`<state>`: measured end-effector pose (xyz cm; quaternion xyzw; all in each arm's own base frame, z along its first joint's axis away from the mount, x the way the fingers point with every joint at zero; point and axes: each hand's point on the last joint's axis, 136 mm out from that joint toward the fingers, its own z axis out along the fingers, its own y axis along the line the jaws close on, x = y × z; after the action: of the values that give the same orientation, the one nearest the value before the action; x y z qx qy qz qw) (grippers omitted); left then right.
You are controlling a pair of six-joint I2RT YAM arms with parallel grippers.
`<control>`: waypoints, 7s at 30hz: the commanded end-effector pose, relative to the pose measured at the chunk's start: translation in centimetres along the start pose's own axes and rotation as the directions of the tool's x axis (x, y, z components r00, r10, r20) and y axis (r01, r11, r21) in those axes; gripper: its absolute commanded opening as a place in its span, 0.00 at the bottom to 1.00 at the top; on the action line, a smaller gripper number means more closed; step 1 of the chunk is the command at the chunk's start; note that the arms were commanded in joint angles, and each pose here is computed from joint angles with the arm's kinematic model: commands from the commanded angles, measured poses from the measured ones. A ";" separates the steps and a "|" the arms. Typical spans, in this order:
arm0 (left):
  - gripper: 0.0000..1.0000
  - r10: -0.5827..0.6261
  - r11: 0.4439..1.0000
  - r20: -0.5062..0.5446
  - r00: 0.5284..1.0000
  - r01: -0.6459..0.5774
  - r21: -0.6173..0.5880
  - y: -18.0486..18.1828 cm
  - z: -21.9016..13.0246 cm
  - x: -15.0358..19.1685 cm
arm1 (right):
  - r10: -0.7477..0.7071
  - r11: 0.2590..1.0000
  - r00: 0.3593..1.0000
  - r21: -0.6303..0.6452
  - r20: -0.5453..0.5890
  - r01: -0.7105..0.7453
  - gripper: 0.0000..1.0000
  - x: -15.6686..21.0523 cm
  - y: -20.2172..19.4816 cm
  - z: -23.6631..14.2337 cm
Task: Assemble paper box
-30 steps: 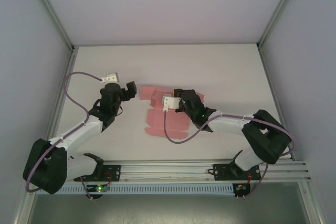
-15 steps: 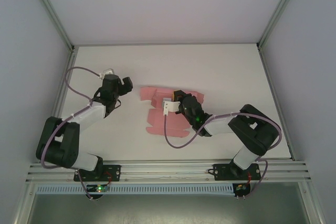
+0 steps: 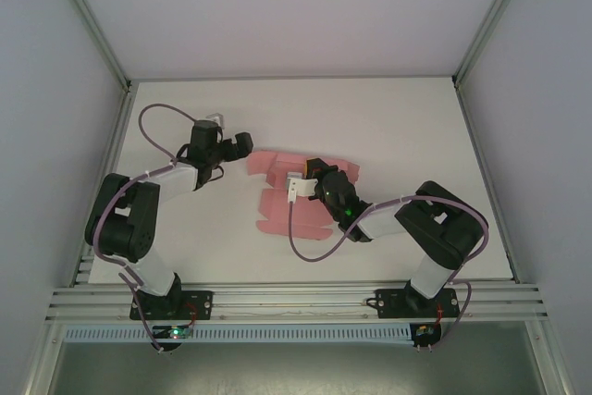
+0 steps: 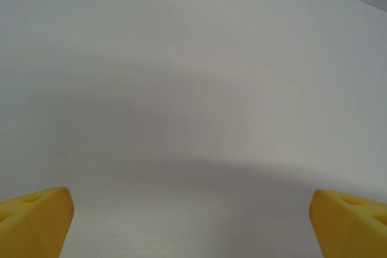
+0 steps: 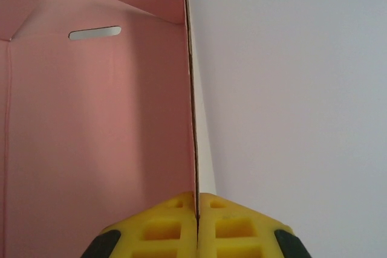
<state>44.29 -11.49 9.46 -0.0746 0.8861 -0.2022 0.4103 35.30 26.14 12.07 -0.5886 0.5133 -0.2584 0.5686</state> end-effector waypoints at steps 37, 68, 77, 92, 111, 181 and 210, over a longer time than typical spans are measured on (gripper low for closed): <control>0.55 0.241 0.832 -0.217 0.946 -0.087 0.548 -10.5 -4.3 9.6 | 0.063 0.997 0.997 0.036 -0.041 -0.062 0.00 0.2 -1.2 0.0; 0.47 0.063 0.984 -0.450 0.891 0.019 0.175 -3.7 -3.7 15.4 | 0.052 0.998 0.995 0.036 -0.088 -0.049 0.00 1.5 -1.2 -0.1; 0.56 0.073 0.990 -0.389 0.919 -0.019 0.142 -3.8 -2.9 12.7 | 0.037 0.999 0.995 -0.003 -0.097 -0.038 0.00 1.8 -0.4 0.0; 0.67 0.182 0.937 -0.308 0.934 -0.070 0.343 -7.4 -0.4 8.1 | 0.079 0.993 0.989 -0.080 -0.128 -0.090 0.00 2.8 0.2 0.6; 0.54 0.344 0.768 -0.252 0.905 -0.117 0.629 -11.5 -2.7 11.7 | 0.055 0.993 0.983 -0.095 -0.172 -0.073 0.00 3.5 1.0 0.7; 0.26 0.489 0.843 0.040 0.872 -0.484 0.234 -11.1 1.4 10.5 | -0.016 0.969 0.992 -0.245 -0.125 -0.015 0.00 0.6 4.9 -2.3; 0.09 0.420 0.865 -0.017 0.908 -0.405 -0.297 -1.9 3.3 10.8 | 0.022 0.954 0.978 -0.287 -0.206 -0.082 0.00 2.6 5.1 -3.2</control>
<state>39.08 -26.05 5.65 0.1602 0.8483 -0.1322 0.4871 33.88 24.80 11.20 -0.5822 0.5983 -0.2387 0.4961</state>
